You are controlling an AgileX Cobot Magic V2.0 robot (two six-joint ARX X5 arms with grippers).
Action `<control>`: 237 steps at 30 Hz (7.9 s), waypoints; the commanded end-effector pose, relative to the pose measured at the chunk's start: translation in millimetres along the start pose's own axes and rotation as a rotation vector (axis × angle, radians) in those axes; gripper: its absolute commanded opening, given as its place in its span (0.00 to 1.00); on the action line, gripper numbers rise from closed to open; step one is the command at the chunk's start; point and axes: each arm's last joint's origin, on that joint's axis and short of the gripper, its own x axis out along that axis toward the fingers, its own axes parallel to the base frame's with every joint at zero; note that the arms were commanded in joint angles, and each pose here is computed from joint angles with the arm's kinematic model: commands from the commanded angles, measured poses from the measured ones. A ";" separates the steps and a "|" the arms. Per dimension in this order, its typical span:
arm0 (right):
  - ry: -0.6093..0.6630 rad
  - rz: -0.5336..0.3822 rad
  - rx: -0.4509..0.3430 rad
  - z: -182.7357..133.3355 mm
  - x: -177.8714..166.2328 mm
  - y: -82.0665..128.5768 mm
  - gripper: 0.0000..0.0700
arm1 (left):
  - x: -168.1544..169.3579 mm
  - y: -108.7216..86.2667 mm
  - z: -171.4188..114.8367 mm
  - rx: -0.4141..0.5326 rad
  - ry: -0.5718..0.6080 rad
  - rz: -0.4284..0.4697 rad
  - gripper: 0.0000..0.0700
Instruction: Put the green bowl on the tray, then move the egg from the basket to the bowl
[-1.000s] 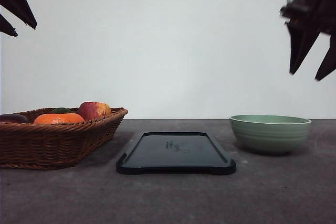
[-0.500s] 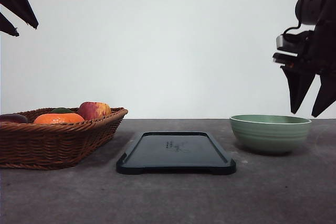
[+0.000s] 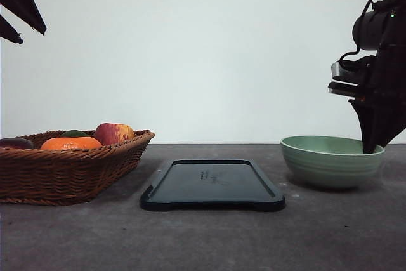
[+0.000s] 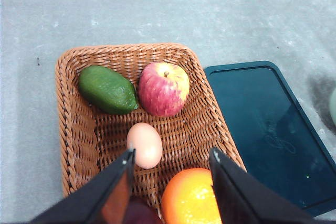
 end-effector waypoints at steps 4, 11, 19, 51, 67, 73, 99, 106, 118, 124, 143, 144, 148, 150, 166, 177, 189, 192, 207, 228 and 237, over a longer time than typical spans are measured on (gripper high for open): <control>0.000 0.004 -0.011 14.3 -24.4 7.7 0.00 | -0.9 -1.1 6.6 0.007 -0.024 -0.008 0.40; 0.002 0.027 -0.081 26.0 -64.5 43.2 0.00 | -0.9 -1.1 6.4 0.007 -0.022 -0.008 0.39; -0.080 0.099 -0.243 33.7 -88.3 106.1 0.00 | -0.9 -1.1 6.6 0.007 -0.024 -0.008 0.39; 0.004 0.138 -0.273 58.4 34.5 159.8 0.00 | -0.7 -1.0 5.8 0.004 -0.016 -0.008 0.39; 0.047 0.135 -0.275 56.5 57.3 163.1 0.16 | -0.5 -1.0 5.6 0.001 -0.013 -0.008 0.39; 0.070 0.125 -0.267 58.3 40.6 163.6 0.31 | -0.5 -0.9 4.7 -0.001 -0.004 -0.007 0.39; -0.365 0.249 -0.385 -42.1 -39.4 133.6 0.31 | -0.5 -0.9 3.3 -0.005 0.010 -0.006 0.39; -0.434 0.246 -0.384 -97.2 -34.9 104.3 0.31 | -0.5 -0.8 2.5 -0.007 0.018 -0.006 0.39; -0.558 0.220 -0.363 -173.3 -55.9 69.5 0.31 | 0.8 -1.3 -4.0 -0.071 0.087 -0.005 0.41; -0.630 0.214 -0.383 -182.8 -72.3 68.2 0.31 | 14.4 -3.6 -6.5 -0.119 0.182 -0.014 0.46; -0.604 0.212 -0.380 -185.7 -71.6 67.3 0.31 | 144.2 2.9 15.9 -0.051 0.460 0.102 0.57; -0.604 0.212 -0.380 -185.7 -71.6 67.3 0.31 | 150.6 3.4 14.8 -0.046 0.468 0.116 0.57; -0.608 0.213 -0.380 -185.4 -71.8 67.4 0.31 | 169.3 5.6 7.5 -0.035 0.491 0.150 0.57; -0.609 0.213 -0.380 -185.3 -71.9 67.4 0.31 | 176.0 7.1 3.2 -0.027 0.504 0.180 0.57; -0.618 0.208 -0.379 -184.7 -72.3 67.5 0.31 | 198.6 11.2 -12.6 -0.030 0.550 0.198 0.55; -0.627 0.190 -0.374 -184.0 -72.6 67.1 0.31 | 198.7 10.5 -12.8 -0.030 0.551 0.197 0.36; -0.627 0.190 -0.373 -184.1 -72.6 67.1 0.31 | 185.0 7.0 -1.2 -0.025 0.510 0.192 0.31; -0.627 0.190 -0.373 -184.1 -72.6 67.1 0.31 | 171.4 3.7 9.0 -0.022 0.470 0.189 0.31; -0.634 0.165 -0.366 -183.7 -72.7 66.4 0.31 | 102.9 -53.2 52.2 0.067 0.205 -0.028 0.31; -0.632 0.166 -0.365 -183.8 -72.6 66.4 0.31 | 169.7 -137.8 23.5 0.208 0.118 -0.235 0.31; -0.632 0.166 -0.365 -183.8 -72.6 66.5 0.31 | 208.5 -147.7 -4.5 0.230 0.164 -0.207 0.31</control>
